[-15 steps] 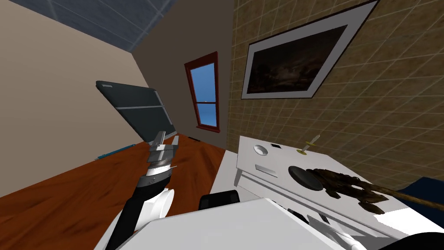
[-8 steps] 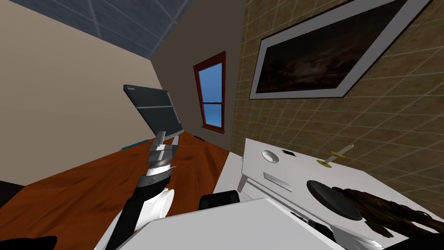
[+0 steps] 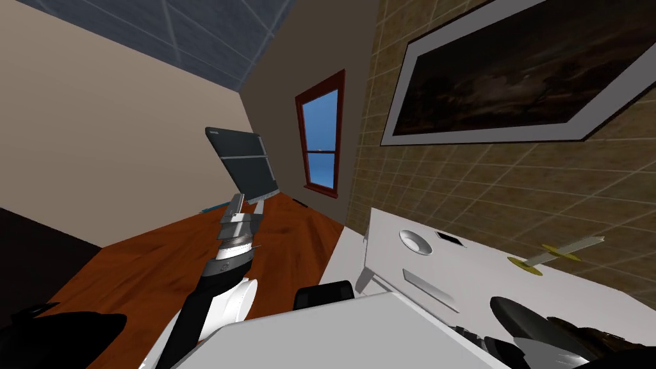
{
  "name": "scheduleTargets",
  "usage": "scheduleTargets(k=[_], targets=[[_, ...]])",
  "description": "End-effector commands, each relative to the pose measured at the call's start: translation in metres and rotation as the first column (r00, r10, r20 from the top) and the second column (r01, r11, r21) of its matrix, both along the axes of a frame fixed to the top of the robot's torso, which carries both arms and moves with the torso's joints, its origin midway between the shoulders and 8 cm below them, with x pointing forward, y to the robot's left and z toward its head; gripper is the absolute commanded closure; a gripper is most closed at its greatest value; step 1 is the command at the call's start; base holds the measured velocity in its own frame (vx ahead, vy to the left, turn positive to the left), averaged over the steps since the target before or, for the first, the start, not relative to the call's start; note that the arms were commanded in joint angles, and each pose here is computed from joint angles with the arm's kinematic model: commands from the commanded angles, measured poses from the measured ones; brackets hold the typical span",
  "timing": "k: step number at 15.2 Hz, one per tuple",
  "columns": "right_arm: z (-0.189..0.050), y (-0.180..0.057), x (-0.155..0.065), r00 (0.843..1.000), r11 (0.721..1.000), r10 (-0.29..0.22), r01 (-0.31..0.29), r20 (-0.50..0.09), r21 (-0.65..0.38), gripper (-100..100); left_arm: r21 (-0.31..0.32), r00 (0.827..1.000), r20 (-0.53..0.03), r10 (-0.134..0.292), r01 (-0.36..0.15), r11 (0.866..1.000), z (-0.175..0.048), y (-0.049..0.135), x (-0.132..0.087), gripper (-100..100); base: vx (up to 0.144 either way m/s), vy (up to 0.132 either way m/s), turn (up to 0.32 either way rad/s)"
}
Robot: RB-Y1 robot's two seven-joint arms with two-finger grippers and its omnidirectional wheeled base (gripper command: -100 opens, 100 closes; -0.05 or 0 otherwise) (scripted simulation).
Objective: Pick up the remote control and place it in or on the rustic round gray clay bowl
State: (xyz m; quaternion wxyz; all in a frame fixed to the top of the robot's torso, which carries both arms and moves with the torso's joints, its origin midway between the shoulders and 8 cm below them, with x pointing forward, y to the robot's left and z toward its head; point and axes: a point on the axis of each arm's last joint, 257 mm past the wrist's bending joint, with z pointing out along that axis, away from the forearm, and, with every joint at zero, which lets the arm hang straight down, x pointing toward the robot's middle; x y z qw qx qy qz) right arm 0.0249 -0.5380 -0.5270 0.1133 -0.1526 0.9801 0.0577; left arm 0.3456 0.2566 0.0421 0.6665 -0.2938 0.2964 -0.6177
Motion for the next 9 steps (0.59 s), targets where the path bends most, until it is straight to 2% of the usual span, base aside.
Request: scheduleTargets(k=[1, 3, 4, 5, 6, 9], targets=[[0.002, -0.012, -0.007, 1.000, 1.000, 0.012, -0.012, -0.014, -0.022, -100, 0.000, 1.000, 0.000, 0.000, 0.000, 1.000, 0.000, 0.000, 0.000, 0, 0.045, -0.011, 0.060], [0.013, -0.052, -0.033, 0.994, 0.992, 0.068, -0.077, -0.081, -0.102, -100, 0.000, 1.000, 0.000, 0.000, 0.000, 1.000, 0.000, 0.000, 0.000, 0, 0.071, -0.009, 0.211], [0.013, -0.052, -0.033, 0.994, 0.992, 0.068, -0.077, -0.081, -0.102, -100, 0.000, 1.000, 0.000, 0.000, 0.000, 1.000, 0.000, 0.000, 0.000, 0, 0.097, -0.034, 0.262], [0.017, -0.065, -0.043, 0.990, 0.986, 0.093, -0.107, -0.109, -0.126, -100, 0.000, 1.000, 0.000, 0.000, 0.000, 1.000, 0.000, 0.000, 0.000, 0, 0.099, -0.042, 0.224], [0.018, -0.067, -0.044, 0.990, 0.986, 0.092, -0.106, -0.110, -0.130, -100, 0.000, 1.000, 0.000, 0.000, 0.000, 1.000, 0.000, 0.000, 0.000, 0, 0.090, -0.029, 0.161], [0.023, -0.088, -0.066, 0.973, 0.970, 0.147, -0.176, -0.176, -0.168, -100, 0.000, 1.000, 0.000, 0.000, 0.000, 1.000, 0.000, 0.000, 0.000, 0, 0.118, -0.021, 0.249]])
